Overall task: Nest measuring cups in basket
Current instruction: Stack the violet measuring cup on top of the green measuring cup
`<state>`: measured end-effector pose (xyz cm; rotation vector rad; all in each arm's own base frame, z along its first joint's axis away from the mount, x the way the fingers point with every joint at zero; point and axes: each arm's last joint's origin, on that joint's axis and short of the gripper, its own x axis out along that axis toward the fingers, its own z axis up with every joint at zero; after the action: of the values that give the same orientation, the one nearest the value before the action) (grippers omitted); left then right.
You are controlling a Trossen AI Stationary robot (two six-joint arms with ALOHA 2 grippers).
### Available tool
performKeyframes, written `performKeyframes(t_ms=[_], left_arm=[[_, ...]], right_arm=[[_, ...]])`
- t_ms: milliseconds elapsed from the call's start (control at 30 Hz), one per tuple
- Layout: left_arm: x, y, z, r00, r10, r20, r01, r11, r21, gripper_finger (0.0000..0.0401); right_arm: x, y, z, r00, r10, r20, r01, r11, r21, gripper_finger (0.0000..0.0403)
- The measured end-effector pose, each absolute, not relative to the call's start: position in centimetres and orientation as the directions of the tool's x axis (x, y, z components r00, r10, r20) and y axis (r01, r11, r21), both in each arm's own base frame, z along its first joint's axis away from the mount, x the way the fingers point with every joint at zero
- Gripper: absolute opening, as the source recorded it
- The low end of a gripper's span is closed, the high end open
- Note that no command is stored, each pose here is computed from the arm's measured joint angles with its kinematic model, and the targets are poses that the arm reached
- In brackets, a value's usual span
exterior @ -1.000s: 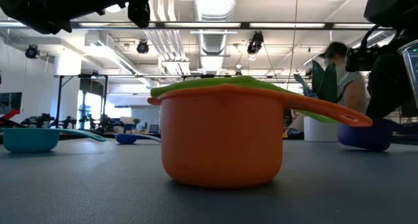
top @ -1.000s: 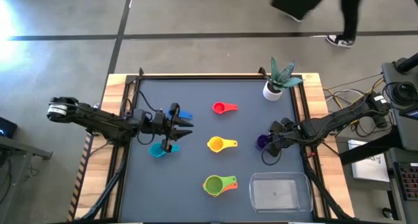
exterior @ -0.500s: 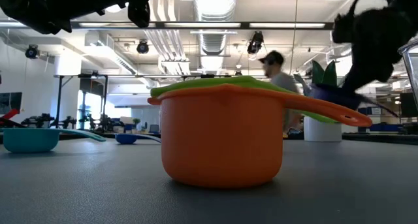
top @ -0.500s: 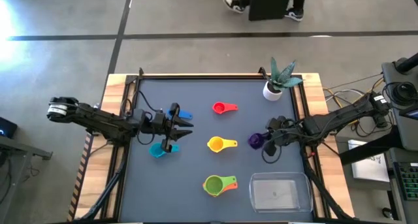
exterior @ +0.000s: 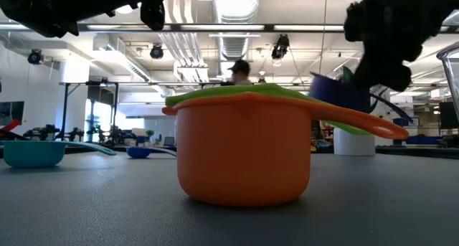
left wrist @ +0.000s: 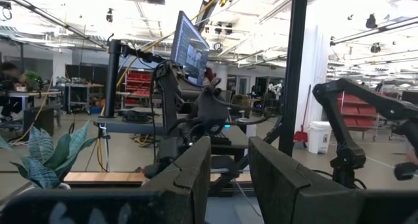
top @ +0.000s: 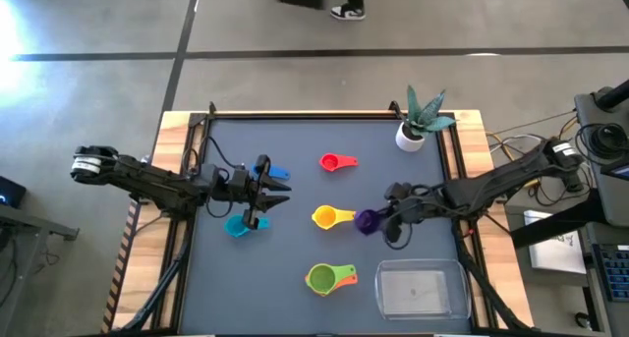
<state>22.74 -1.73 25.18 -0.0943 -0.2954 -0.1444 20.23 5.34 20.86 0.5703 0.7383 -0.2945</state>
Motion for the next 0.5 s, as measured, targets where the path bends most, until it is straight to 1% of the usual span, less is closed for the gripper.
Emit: performKeyframes(t_ms=[200, 367, 500], left_arm=[[22.7, -1.7, 25.2, 0.946, -0.128, 0.296, 0.156, 0.985, -0.072, 0.0086], [22.7, -1.7, 25.2, 0.947, -0.127, 0.296, 0.155, 0.985, -0.073, 0.0086], [22.7, -1.7, 25.2, 0.947, -0.126, 0.296, 0.157, 0.984, -0.083, 0.0086]], right_arm=[[22.9, 6.3, 21.0, 0.816, 0.040, -0.576, 0.331, 0.786, 0.522, 0.0009], [25.3, 7.2, 21.4, 0.825, 0.074, -0.561, 0.296, 0.789, 0.539, 0.0009], [27.9, 8.4, 22.0, 0.816, 0.134, -0.562, 0.241, 0.805, 0.542, 0.0009]])
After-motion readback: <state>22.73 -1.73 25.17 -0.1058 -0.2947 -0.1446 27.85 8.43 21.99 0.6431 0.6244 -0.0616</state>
